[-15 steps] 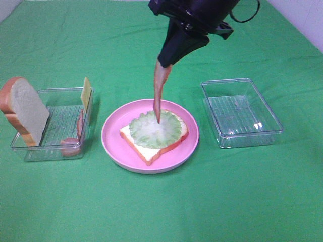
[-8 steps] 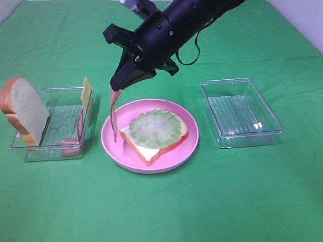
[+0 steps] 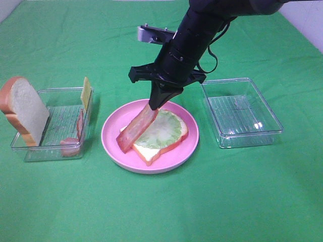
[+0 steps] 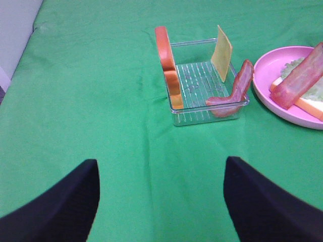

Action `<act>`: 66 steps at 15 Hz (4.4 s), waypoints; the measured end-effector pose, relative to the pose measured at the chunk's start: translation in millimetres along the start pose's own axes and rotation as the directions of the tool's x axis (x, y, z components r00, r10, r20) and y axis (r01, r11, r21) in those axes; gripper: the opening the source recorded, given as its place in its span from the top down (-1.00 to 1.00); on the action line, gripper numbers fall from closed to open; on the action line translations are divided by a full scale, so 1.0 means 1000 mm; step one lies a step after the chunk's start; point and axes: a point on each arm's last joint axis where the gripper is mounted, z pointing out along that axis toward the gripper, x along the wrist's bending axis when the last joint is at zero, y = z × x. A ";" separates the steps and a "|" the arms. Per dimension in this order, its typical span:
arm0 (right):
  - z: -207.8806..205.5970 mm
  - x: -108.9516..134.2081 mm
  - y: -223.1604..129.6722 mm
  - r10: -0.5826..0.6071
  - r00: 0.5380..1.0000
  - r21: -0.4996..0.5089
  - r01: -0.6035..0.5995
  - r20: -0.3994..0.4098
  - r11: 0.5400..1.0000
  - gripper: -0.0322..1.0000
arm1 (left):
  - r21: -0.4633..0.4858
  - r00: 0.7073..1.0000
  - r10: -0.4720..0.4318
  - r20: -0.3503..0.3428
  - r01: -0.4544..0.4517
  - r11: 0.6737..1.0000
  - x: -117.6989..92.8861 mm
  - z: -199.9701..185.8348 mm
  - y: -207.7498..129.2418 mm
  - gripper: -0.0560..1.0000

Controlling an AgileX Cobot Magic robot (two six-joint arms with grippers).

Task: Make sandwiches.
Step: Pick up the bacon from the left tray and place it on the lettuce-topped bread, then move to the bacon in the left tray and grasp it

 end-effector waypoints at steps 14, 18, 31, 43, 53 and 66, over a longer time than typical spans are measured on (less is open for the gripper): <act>-0.061 -0.006 -0.026 -0.018 0.965 0.134 -0.017 0.260 0.991 -0.48 | 0.000 1.000 0.000 0.000 0.000 1.000 0.000 0.000 0.000 -0.37; -0.152 0.017 -0.062 0.022 0.957 -0.056 -0.006 0.289 0.998 -0.48 | 0.000 1.000 0.000 0.000 0.000 1.000 0.000 0.000 0.000 -0.37; -0.193 0.017 -0.327 0.021 0.961 -0.224 0.043 0.277 0.974 -0.48 | 0.000 1.000 0.000 0.000 0.000 1.000 0.000 0.000 0.000 -0.37; -0.176 0.007 -0.432 -0.075 0.947 -0.636 0.267 0.312 0.724 -0.38 | 0.001 1.000 0.002 -0.004 -0.002 1.000 0.000 0.000 0.000 -0.37; -0.175 0.008 -0.437 -0.090 0.947 -0.672 0.284 0.309 0.684 -0.23 | -0.007 1.000 -0.011 -0.007 0.011 1.000 0.003 0.006 0.017 -0.37; -0.173 0.012 -0.435 0.202 0.914 -0.726 0.131 0.353 0.676 -0.23 | 0.557 0.971 -0.229 0.067 0.154 0.816 0.019 0.157 0.118 -0.37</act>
